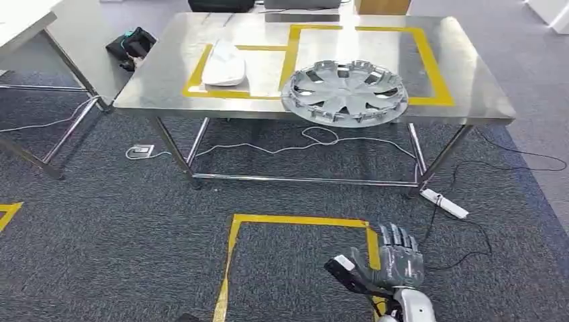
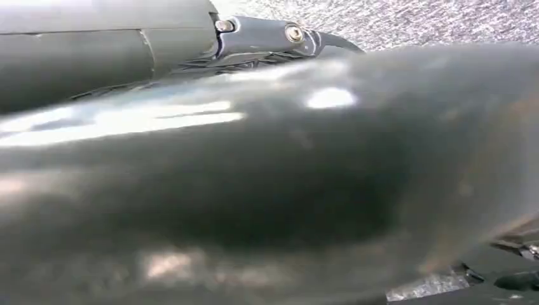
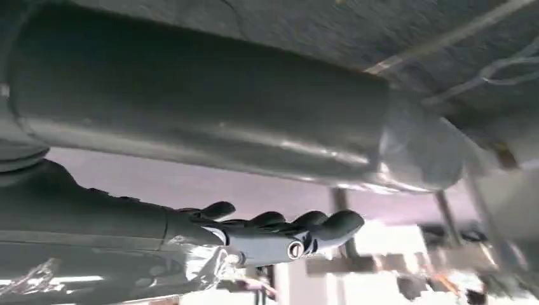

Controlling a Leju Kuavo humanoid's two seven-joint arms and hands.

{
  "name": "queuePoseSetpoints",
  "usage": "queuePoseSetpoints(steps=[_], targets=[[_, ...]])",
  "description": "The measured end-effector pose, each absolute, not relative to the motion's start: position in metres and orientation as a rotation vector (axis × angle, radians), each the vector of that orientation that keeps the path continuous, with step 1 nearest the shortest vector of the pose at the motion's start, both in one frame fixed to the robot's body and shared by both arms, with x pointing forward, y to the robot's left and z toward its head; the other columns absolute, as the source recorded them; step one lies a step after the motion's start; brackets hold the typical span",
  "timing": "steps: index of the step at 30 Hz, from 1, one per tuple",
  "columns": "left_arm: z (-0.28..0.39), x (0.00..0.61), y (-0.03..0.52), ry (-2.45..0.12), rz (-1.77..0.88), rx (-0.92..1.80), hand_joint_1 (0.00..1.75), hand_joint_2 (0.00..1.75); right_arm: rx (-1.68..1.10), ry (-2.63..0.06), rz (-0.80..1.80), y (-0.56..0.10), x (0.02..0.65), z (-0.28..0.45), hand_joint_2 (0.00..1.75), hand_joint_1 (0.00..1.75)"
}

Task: Take the parts from the cabinet and place them on the table.

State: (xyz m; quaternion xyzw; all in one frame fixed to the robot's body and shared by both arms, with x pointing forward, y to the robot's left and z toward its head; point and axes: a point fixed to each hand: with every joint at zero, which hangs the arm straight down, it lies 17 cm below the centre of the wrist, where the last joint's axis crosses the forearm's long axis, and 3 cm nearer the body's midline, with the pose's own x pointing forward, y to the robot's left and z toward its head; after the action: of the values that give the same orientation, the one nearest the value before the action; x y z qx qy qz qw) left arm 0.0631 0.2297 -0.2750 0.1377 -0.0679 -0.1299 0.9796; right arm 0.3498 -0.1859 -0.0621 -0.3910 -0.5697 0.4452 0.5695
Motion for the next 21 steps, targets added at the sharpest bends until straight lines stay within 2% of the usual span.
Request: queuePoseSetpoints(steps=[9,14,21], targets=[[-0.275,0.058,0.224,-0.12,-0.238,0.27,0.0,0.0,-0.873,-1.073,1.004,-0.228,0.293,-0.131,0.0,0.0],[-0.275,0.057,0.221,-0.095,-0.228,0.268,0.0,0.0,-0.787,-0.691,0.905,-0.266,0.203,-0.205,0.0,0.0],[-0.273,0.062,0.217,-0.106,-0.229,0.264,0.0,0.0,-0.714,-0.505,0.94,-0.267,0.147,-0.235,0.0,0.0]])
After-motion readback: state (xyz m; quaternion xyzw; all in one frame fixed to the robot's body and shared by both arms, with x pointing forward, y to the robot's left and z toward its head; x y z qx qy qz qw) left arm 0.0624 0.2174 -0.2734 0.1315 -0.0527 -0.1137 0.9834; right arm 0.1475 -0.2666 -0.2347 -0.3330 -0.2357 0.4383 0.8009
